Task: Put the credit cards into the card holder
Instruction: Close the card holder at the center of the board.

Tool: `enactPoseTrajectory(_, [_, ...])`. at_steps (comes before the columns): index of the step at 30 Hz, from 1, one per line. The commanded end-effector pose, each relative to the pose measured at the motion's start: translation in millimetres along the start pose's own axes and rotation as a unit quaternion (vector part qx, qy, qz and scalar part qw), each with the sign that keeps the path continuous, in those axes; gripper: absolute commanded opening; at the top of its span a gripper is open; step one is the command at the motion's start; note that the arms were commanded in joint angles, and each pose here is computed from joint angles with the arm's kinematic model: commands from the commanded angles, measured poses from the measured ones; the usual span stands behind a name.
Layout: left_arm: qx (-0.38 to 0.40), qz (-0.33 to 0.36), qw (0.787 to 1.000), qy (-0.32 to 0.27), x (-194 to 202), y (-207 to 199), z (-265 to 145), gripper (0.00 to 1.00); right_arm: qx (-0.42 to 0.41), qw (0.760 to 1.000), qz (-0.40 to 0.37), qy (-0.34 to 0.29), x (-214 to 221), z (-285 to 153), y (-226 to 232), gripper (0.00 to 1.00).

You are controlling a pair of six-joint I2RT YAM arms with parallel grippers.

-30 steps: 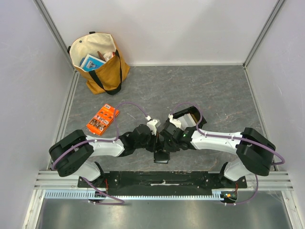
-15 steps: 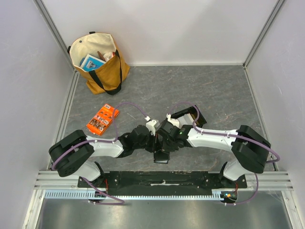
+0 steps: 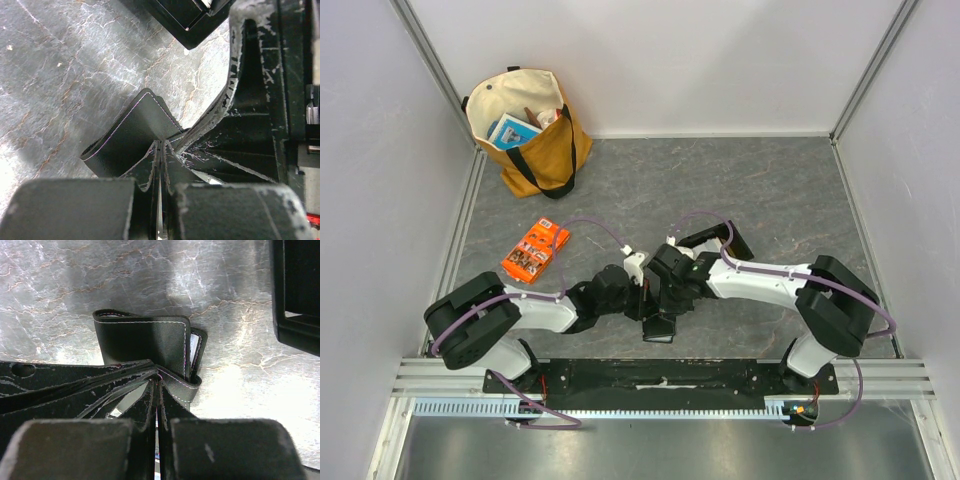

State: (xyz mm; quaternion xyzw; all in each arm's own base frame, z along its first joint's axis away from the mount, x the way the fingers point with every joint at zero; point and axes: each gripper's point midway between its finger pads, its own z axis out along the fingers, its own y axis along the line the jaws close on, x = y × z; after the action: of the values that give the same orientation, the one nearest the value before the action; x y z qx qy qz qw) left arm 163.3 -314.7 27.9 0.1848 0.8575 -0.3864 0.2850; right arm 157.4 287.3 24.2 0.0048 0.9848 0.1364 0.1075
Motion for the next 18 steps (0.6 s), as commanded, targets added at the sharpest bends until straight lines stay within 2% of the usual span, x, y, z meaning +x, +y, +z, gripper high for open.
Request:
enactPoseTrajectory(1, [-0.089, -0.031, 0.989, 0.117, 77.6, 48.4, -16.8, 0.02, 0.130, 0.991, -0.027, 0.016, 18.1, 52.4, -67.9, 0.00])
enactPoseTrajectory(9, [-0.118, -0.043, 0.985, 0.121, 85.2, 59.0, -18.6, 0.02, 0.155, 0.987, -0.032, 0.029, 26.5, 71.2, -80.7, 0.00])
enactPoseTrajectory(13, [-0.113, -0.033, 0.988, 0.103, 67.7, 51.1, -19.0, 0.04, 0.122, 0.992, -0.041, -0.010, 6.0, 53.7, -61.5, 0.00])
enactPoseTrajectory(15, [-0.114, -0.023, 0.990, 0.083, 48.3, 43.6, -19.2, 0.20, 0.087, 0.994, -0.044, -0.058, -16.7, 32.3, -41.1, 0.05])
enactPoseTrajectory(17, [-0.115, -0.013, 0.992, 0.050, 19.1, 31.7, -21.4, 0.47, 0.044, 0.991, -0.046, -0.120, -43.8, 0.0, -19.4, 0.16])
enactPoseTrajectory(18, [-0.119, -0.011, 0.992, 0.035, 7.3, 28.0, -24.4, 0.56, 0.013, 0.988, -0.045, -0.150, -55.3, -16.1, -7.0, 0.24])
